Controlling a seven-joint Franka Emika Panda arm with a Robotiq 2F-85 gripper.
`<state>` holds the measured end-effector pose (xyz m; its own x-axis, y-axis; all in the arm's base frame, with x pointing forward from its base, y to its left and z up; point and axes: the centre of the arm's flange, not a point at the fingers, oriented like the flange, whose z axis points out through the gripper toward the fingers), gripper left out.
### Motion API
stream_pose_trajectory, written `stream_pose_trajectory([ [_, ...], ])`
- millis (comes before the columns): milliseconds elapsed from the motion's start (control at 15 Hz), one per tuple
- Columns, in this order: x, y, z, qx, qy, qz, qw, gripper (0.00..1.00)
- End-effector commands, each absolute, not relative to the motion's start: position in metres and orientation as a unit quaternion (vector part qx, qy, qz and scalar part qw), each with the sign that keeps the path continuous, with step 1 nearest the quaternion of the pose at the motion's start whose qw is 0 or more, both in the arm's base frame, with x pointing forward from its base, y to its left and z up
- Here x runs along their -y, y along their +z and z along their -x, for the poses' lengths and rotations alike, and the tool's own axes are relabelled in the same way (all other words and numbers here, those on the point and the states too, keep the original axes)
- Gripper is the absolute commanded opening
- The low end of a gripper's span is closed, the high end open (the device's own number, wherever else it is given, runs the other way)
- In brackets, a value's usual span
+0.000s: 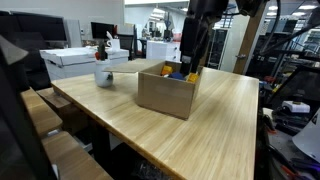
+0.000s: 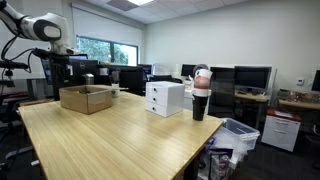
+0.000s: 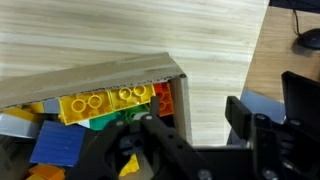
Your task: Take everything out of the box
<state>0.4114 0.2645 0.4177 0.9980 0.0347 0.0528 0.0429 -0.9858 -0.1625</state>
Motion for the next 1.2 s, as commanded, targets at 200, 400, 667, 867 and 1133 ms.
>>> stream_pose_trajectory([
  [200, -0.284, 0.398, -0.411, 0.075, -0.007, 0.994, 0.082, 1.0],
  [400, -0.291, 0.394, -0.412, 0.093, -0.012, 0.992, 0.086, 1.0],
  [667, -0.299, 0.394, -0.416, 0.101, -0.029, 0.99, 0.095, 1.0],
  [867, -0.301, 0.39, -0.416, 0.1, -0.028, 0.989, 0.101, 0.74],
  [1133, -0.301, 0.386, -0.418, 0.093, -0.034, 0.989, 0.105, 0.56],
])
